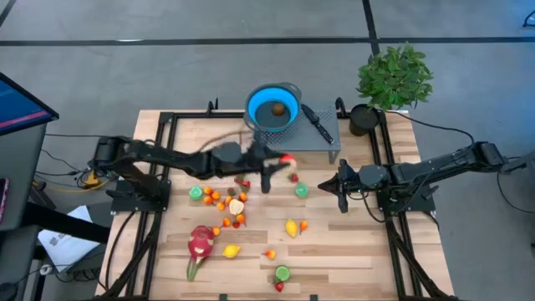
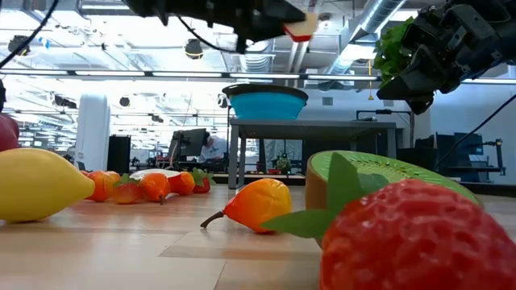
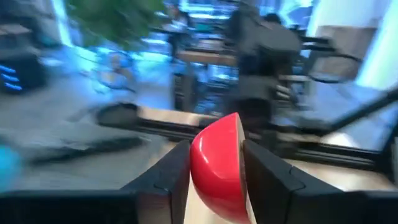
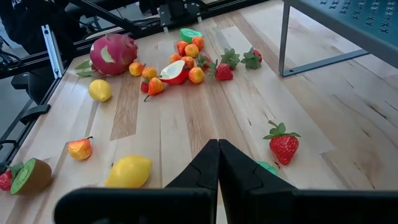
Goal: Pick & Place Fruit
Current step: Put the right apple into the strainer bowl, then put the right green pear into the strainer bowl
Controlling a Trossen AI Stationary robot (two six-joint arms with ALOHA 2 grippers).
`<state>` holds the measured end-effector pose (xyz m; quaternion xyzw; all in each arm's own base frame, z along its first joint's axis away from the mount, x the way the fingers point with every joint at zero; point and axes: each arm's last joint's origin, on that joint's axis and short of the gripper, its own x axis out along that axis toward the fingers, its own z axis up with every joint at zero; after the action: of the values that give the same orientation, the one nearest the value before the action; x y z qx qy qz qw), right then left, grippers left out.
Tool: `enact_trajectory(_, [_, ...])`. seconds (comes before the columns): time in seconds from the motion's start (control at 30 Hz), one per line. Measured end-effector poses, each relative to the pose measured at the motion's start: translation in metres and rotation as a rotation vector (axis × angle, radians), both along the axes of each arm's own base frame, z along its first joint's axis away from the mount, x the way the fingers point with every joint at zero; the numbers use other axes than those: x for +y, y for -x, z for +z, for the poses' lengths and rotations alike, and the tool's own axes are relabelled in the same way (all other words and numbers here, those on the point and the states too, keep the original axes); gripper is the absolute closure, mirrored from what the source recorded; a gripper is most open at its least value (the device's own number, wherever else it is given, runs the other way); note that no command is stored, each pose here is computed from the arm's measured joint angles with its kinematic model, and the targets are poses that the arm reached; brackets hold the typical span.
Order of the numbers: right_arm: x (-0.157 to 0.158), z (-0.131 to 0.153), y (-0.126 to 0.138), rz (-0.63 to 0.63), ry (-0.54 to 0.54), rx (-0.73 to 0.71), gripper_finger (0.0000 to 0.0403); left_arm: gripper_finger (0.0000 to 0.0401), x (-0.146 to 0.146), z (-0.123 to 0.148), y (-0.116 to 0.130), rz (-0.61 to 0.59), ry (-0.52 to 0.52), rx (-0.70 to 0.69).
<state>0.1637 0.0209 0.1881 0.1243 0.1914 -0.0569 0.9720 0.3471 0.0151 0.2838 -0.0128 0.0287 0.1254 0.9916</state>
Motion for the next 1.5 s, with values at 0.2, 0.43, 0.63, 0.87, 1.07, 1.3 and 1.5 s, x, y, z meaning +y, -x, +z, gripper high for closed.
enact_trajectory(0.2, [0.0, 0.0, 0.0, 0.0, 0.0, -0.001, 0.0402, 0.0278, 0.041, 0.031, 0.026, 0.186, -0.094, -0.046])
enact_trajectory(0.43, [0.0, 0.0, 0.0, 0.0, 0.0, -0.002, 0.0402, 0.0281, 0.103, 0.031, 0.044, 0.375, -0.087, -0.029])
enact_trajectory(0.63, [0.0, 0.0, 0.0, 0.0, 0.0, -0.002, 0.0402, 0.0277, 0.14, 0.011, 0.047, 0.421, -0.009, 0.002])
enact_trajectory(0.87, [0.0, 0.0, 0.0, 0.0, 0.0, -0.001, 0.0402, 0.0275, 0.159, -0.009, 0.043, 0.435, 0.051, 0.04])
enact_trajectory(1.07, [0.0, 0.0, 0.0, 0.0, 0.0, -0.001, 0.0402, 0.0237, 0.159, -0.009, 0.043, 0.434, 0.051, 0.035])
enact_trajectory(1.3, [0.0, 0.0, 0.0, 0.003, -0.002, -0.001, 0.0402, 0.0228, 0.159, -0.009, 0.043, 0.435, 0.05, 0.035])
enact_trajectory(1.5, [0.0, 0.0, 0.0, 0.003, -0.002, -0.001, 0.0402, 0.0279, 0.151, -0.001, 0.044, 0.417, 0.044, 0.016])
